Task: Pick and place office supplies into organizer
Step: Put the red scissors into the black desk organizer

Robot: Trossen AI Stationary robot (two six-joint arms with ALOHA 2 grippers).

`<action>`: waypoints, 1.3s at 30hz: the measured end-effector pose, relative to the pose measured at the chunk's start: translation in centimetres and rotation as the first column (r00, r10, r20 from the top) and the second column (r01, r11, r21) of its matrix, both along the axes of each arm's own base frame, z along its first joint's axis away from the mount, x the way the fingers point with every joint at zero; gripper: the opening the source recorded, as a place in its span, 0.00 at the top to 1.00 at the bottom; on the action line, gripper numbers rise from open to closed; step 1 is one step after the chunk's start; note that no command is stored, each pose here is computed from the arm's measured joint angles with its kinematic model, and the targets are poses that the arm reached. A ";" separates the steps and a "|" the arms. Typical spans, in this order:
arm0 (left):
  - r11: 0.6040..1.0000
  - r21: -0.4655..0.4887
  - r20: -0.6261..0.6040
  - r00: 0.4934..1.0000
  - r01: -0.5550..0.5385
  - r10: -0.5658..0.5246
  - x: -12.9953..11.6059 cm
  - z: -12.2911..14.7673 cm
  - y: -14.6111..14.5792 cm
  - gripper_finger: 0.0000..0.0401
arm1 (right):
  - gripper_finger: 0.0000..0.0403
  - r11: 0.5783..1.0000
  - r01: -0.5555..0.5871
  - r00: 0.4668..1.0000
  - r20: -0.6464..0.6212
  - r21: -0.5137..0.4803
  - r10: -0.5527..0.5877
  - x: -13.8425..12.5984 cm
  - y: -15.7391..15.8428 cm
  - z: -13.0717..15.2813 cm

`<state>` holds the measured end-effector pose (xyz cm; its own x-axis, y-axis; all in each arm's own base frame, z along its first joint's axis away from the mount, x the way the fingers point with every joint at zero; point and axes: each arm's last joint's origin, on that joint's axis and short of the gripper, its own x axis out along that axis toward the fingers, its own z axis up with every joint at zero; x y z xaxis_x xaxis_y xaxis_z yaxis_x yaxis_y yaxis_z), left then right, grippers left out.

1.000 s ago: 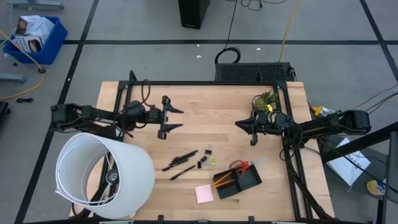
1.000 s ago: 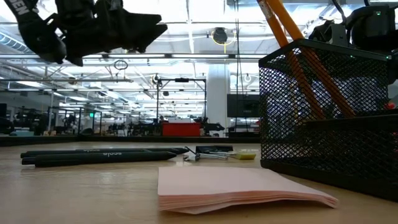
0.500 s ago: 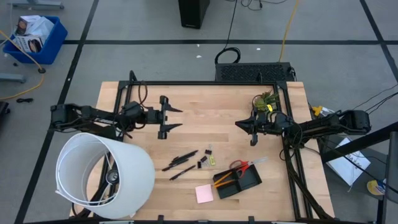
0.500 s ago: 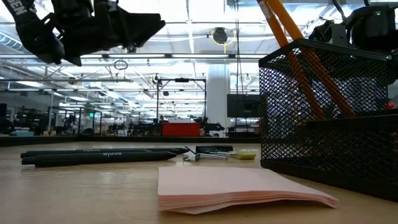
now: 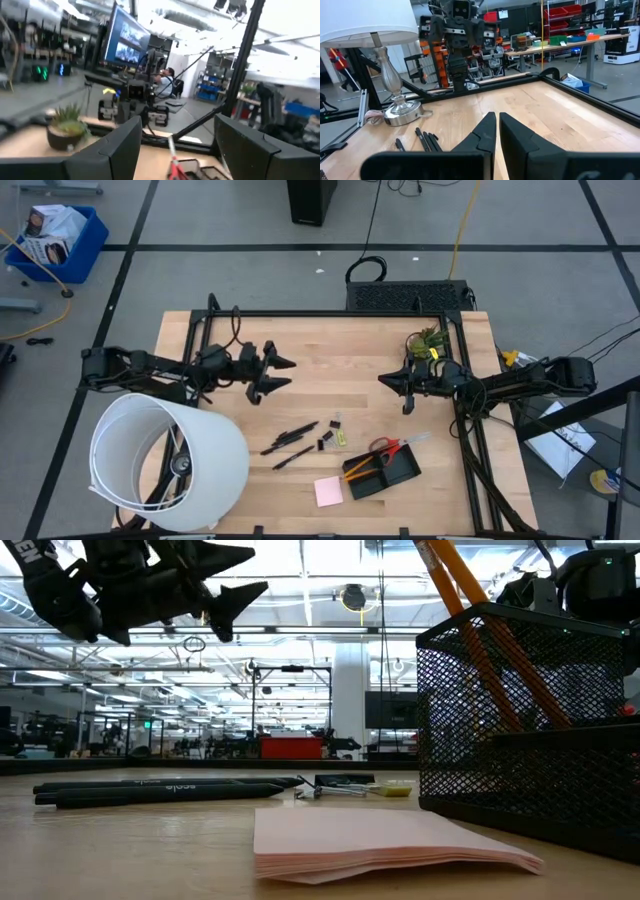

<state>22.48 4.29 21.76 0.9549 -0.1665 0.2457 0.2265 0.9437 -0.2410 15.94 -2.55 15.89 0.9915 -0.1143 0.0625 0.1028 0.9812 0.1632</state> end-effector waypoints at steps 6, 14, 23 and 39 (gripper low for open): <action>0.999 -0.038 -0.118 0.993 0.026 -0.030 0.1 -1.1 0.5 0.37 | 0.96 1.000 -0.011 0.992 0.124 0.022 0.009 -0.1 0.1 1.2; 0.998 -0.044 -0.195 0.980 -0.049 0.039 0.1 -1.9 1.0 0.37 | 0.96 0.988 -0.046 0.961 0.276 0.149 0.003 -0.4 0.2 2.5; 0.996 -0.092 -0.211 0.977 -0.014 -0.006 0.1 -1.9 0.9 0.37 | 0.96 0.973 -0.001 0.976 0.210 0.232 -0.049 -0.2 0.1 1.8; 0.997 0.065 0.094 0.995 -0.030 0.024 -8.1 -2.5 -1.8 0.37 | 0.96 0.947 -0.139 0.959 -0.199 0.291 0.202 1.7 0.4 -0.3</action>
